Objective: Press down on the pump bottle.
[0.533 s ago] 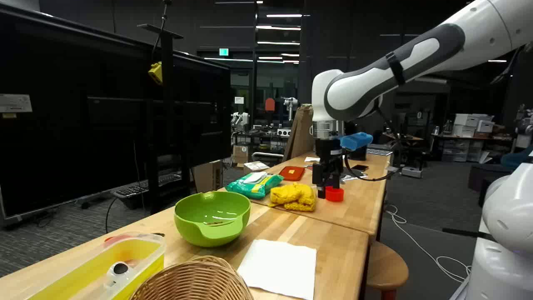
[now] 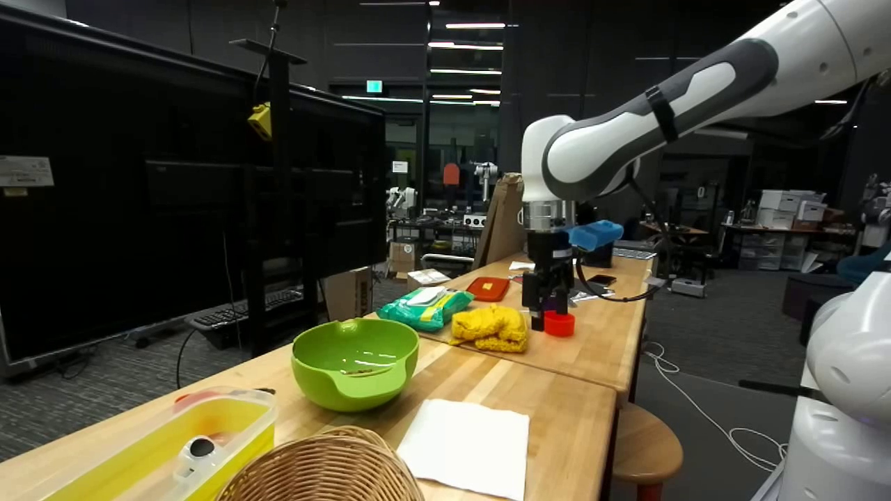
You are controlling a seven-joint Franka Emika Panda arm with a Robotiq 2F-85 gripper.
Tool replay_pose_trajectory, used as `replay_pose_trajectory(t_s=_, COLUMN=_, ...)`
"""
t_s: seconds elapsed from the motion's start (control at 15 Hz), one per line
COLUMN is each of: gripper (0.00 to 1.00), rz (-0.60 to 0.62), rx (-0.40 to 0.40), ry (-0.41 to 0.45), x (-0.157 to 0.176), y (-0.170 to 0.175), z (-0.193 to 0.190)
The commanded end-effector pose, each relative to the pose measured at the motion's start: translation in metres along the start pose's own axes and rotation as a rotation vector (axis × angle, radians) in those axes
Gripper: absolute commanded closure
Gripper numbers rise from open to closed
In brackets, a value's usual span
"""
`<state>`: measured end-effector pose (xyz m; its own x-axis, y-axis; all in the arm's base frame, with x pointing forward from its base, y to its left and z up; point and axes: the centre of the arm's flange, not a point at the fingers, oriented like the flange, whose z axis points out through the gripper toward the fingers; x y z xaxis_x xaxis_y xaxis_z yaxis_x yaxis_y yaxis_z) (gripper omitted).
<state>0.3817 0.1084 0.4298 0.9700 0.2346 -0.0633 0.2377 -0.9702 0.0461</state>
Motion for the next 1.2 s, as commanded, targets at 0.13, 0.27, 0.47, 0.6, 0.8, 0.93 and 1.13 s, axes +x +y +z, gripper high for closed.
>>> replay_pose_trajectory(t_s=0.13, gripper=0.00, rz=-0.058, rx=-0.013, ry=0.003, x=0.000, y=0.000, z=0.000)
replay_pose_trajectory(t_s=0.27, gripper=0.00, rz=-0.106, rx=-0.033, ry=0.016, x=0.000, y=0.002, z=-0.007)
replay_pose_trajectory(t_s=0.47, gripper=0.00, rz=-0.147, rx=-0.095, ry=0.045, x=0.001, y=0.007, z=-0.020)
replay_pose_trajectory(t_s=0.6, gripper=0.00, rz=-0.157, rx=-0.134, ry=0.065, x=0.002, y=0.011, z=-0.031)
replay_pose_trajectory(t_s=0.8, gripper=0.00, rz=-0.119, rx=-0.171, ry=0.123, x=0.001, y=0.026, z=-0.053)
replay_pose_trajectory(t_s=0.93, gripper=0.00, rz=-0.056, rx=-0.175, ry=0.163, x=0.000, y=0.044, z=-0.071)
replay_pose_trajectory(t_s=1.13, gripper=0.00, rz=0.041, rx=-0.175, ry=0.225, x=-0.009, y=0.073, z=-0.099)
